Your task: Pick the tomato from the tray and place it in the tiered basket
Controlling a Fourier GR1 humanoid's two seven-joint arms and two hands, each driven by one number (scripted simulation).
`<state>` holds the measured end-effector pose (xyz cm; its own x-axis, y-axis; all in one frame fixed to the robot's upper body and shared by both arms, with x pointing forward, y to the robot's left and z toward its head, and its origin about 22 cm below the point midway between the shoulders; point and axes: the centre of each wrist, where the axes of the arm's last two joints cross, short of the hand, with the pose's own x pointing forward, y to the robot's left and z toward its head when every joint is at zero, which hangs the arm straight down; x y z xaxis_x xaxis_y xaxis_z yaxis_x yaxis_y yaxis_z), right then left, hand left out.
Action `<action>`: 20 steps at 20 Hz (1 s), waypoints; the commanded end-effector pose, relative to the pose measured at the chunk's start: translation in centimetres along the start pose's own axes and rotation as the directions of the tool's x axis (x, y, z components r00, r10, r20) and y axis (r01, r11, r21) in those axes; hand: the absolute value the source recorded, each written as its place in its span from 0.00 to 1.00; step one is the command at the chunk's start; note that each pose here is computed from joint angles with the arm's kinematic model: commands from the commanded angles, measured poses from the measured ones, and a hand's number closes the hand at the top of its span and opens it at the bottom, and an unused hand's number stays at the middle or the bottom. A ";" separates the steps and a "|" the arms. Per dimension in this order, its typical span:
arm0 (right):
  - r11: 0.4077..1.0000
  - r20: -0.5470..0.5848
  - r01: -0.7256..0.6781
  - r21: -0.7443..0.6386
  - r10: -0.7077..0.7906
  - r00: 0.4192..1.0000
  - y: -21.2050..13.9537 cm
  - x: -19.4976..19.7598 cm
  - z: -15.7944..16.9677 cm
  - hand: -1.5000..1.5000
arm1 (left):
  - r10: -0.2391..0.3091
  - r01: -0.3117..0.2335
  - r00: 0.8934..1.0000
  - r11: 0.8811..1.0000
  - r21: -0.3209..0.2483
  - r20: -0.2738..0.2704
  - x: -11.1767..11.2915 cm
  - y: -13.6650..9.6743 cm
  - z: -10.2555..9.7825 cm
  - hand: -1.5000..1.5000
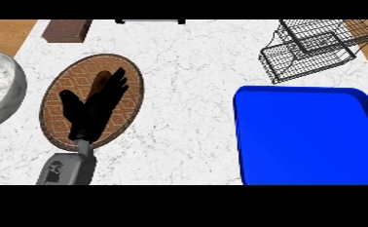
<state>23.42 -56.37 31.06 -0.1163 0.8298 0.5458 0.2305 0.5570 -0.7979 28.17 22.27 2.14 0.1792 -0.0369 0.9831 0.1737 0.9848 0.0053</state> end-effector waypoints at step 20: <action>0.992 -0.056 0.124 0.033 -0.122 0.991 10.5 8.8 -14.4 1.00 | -0.002 0.002 1.000 1.000 -0.024 0.012 0.5 -1.5 -0.2 0.50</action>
<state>36.89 -44.94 32.74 -0.0785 0.7798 0.6211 0.1976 0.6228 -0.7570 28.78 21.20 2.24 0.1680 -0.0411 0.9849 0.1945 0.9809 0.0077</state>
